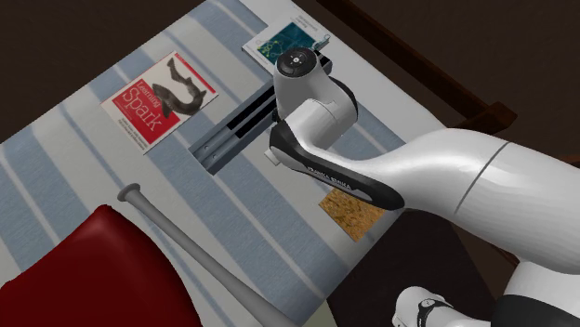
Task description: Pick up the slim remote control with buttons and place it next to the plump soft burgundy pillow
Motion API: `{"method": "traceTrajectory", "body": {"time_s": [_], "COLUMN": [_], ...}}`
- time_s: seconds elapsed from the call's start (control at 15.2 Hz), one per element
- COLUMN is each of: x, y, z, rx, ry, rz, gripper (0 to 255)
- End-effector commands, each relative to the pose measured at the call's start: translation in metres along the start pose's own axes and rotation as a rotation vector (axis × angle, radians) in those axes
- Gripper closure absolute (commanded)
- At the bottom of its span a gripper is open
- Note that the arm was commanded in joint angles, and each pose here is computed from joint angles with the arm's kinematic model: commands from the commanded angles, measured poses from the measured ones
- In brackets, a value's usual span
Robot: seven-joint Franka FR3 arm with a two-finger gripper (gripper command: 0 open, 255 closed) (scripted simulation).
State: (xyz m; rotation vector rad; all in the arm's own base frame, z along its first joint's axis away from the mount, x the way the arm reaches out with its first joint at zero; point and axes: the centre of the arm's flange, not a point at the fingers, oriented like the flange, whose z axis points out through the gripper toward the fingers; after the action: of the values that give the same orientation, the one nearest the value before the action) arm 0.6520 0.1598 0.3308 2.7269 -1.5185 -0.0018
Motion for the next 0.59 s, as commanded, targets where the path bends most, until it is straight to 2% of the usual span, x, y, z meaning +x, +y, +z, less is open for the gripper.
{"method": "traceTrajectory", "body": {"time_s": [0.0,0.13,0.2,0.53], "x": [0.0000,0.0000,0.0000,0.0002], "y": [-0.0001,-0.0001,-0.0001,-0.0001], "z": [0.0002,0.0001,0.0001,0.0001], "rx": [0.000,0.000,0.000,0.000], "ry": [0.000,0.000,0.000,0.000], "rz": [0.000,0.000,0.000,0.000], "gripper": [0,0,255,255]}}
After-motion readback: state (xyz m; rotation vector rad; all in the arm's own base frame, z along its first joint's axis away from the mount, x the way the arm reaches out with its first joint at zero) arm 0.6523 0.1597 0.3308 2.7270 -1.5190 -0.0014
